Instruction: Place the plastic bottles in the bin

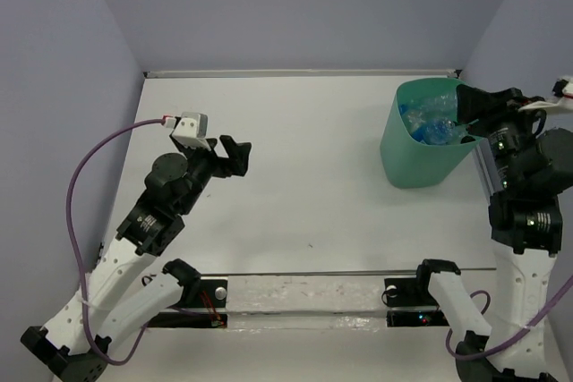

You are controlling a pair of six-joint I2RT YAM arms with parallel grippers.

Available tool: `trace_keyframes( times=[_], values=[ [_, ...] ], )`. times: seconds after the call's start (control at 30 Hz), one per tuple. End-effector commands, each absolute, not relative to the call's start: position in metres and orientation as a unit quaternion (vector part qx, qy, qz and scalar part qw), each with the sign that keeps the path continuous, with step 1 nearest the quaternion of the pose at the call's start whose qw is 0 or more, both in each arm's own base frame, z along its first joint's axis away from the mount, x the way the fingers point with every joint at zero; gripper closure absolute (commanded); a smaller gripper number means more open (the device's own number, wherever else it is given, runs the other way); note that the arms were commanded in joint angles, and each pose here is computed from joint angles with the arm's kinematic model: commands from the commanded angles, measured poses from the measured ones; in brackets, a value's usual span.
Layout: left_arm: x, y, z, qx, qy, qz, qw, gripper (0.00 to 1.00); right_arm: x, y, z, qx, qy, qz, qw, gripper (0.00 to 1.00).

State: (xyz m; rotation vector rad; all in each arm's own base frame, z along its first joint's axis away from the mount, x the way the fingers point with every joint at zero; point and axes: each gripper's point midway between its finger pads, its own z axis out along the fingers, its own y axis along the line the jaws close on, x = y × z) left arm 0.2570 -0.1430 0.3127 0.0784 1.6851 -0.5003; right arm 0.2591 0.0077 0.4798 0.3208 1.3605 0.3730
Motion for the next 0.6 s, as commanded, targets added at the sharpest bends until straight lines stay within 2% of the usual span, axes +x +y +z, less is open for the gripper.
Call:
trace_keyframes(
  times=[0.0,0.07,0.2,0.27,0.3,0.37,0.43,0.57],
  values=[
    [0.24,-0.14,0.37,0.043,0.676,-0.261,0.688,0.01,0.245,0.107,0.478,-0.059,0.622,0.396,0.673,0.9],
    [0.232,-0.138,0.386,0.038,0.656,-0.278,0.701,0.01,0.234,0.116,0.48,-0.088,0.604,0.417,0.673,1.0],
    [0.215,-0.117,0.427,0.004,0.607,-0.293,0.739,0.01,0.193,0.129,0.501,-0.155,0.546,0.43,0.702,1.0],
    [0.211,-0.109,0.437,-0.008,0.596,-0.29,0.749,0.01,0.183,0.133,0.501,-0.167,0.534,0.437,0.705,0.76],
    [0.206,-0.104,0.444,-0.012,0.587,-0.289,0.756,0.01,0.173,0.133,0.509,-0.172,0.515,0.438,0.716,0.44],
    [0.202,-0.1,0.456,-0.014,0.57,-0.292,0.768,0.01,0.172,0.132,0.507,-0.167,0.507,0.436,0.725,0.2],
    [0.198,-0.094,0.466,-0.019,0.557,-0.288,0.779,0.01,0.173,0.125,0.513,-0.148,0.495,0.424,0.744,0.11],
    [0.201,-0.092,0.475,-0.022,0.559,-0.277,0.781,0.01,0.179,0.123,0.516,-0.137,0.482,0.431,0.75,0.1]
  ],
)
